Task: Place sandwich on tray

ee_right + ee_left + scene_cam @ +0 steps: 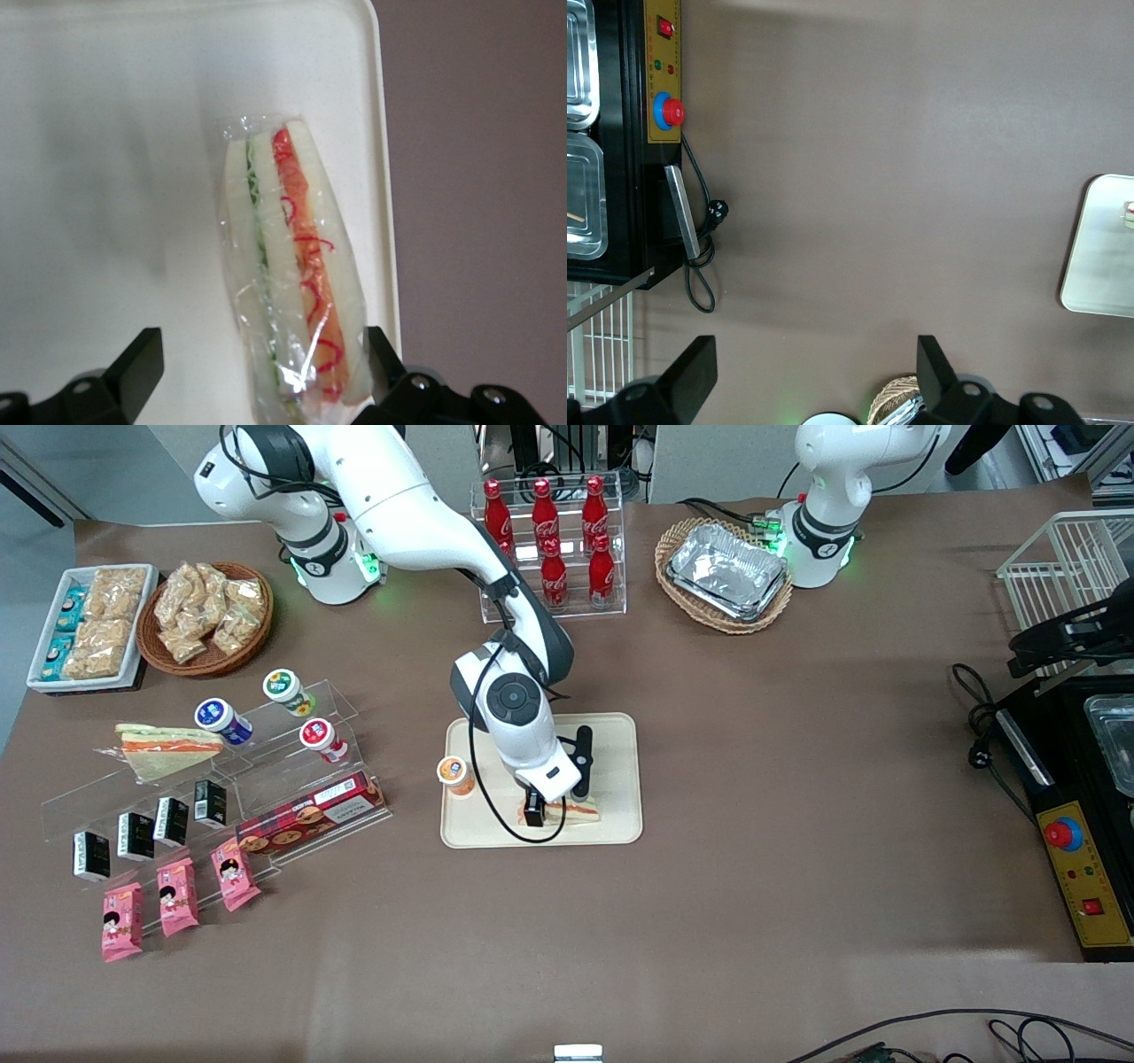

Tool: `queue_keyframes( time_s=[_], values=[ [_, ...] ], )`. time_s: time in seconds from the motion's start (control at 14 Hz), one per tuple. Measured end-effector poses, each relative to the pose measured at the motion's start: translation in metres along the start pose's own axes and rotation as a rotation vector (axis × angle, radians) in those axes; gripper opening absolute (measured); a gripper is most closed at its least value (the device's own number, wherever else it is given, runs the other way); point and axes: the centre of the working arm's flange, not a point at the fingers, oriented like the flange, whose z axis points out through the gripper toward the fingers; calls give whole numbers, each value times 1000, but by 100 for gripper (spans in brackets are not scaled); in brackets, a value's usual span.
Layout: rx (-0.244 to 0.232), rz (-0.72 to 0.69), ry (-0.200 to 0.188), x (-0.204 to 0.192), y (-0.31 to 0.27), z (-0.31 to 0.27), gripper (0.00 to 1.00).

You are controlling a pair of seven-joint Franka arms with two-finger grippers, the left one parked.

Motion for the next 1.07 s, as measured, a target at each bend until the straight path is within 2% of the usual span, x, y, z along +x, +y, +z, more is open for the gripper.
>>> queue_keyframes(
  time_s=[0.36,0.5,1.07],
  values=[
    [-9,12,9,-4,8,-10,100],
    [1,18,13,-6,10,-27,100],
    [105,63,34,-45,30,-138,100]
  ],
)
